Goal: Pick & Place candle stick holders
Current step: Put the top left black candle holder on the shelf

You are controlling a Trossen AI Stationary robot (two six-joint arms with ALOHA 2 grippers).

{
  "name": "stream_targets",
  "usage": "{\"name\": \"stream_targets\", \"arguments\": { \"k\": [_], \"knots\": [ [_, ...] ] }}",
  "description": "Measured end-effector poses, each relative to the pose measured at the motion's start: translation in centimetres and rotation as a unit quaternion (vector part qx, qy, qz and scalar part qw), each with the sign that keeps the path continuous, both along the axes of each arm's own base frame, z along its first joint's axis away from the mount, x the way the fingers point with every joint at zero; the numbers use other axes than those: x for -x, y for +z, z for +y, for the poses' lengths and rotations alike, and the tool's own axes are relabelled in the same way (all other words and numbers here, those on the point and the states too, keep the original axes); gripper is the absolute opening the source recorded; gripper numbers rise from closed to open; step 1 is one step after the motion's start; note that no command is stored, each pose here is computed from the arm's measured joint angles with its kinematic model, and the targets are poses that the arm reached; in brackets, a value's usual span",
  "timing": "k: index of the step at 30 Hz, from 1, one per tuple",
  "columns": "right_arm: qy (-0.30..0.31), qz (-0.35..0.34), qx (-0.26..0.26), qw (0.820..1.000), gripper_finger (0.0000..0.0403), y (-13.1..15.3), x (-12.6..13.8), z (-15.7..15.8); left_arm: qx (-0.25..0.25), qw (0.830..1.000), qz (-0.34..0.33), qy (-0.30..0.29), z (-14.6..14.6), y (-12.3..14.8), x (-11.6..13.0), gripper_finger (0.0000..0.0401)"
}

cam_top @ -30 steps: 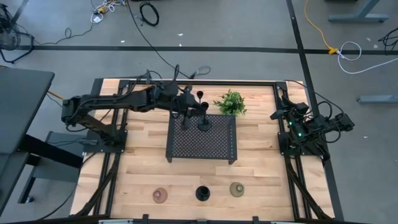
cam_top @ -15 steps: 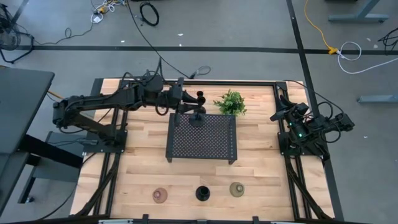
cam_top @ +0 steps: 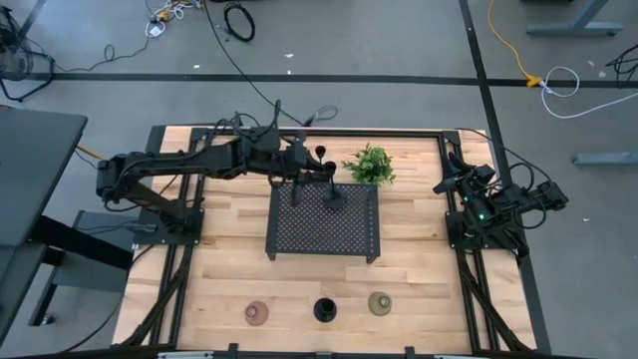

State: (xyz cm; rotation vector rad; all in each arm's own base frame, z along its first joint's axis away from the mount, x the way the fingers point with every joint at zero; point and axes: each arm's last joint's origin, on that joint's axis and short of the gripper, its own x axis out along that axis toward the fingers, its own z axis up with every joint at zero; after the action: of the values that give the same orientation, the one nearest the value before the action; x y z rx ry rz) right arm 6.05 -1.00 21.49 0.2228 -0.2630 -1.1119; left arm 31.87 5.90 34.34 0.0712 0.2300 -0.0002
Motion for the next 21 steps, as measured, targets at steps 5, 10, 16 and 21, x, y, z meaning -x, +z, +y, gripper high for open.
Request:
{"name": "stream_targets", "arguments": {
  "k": [5,10,16,21],
  "knots": [
    [0.000,0.003,0.001,1.000,0.0130,-0.04,-0.03,0.01,0.000,1.000,0.005,0.005,0.08,-0.29,-0.21,0.0073],
    [-0.001,0.004,0.001,1.000,0.0130,-0.05,-0.03,0.01,0.000,1.000,0.004,0.005,0.07,-0.24,-0.20,0.0073],
    [-0.001,0.004,0.001,1.000,0.0130,-0.05,-0.03,0.01,0.000,1.000,0.008,0.005,0.07,-0.33,-0.18,0.0073],
    [-0.001,0.004,0.001,1.000,0.0130,-0.05,-0.03,0.01,-0.001,0.999,0.025,0.024,0.14,-0.63,-0.10,0.0074]
  ]
}}
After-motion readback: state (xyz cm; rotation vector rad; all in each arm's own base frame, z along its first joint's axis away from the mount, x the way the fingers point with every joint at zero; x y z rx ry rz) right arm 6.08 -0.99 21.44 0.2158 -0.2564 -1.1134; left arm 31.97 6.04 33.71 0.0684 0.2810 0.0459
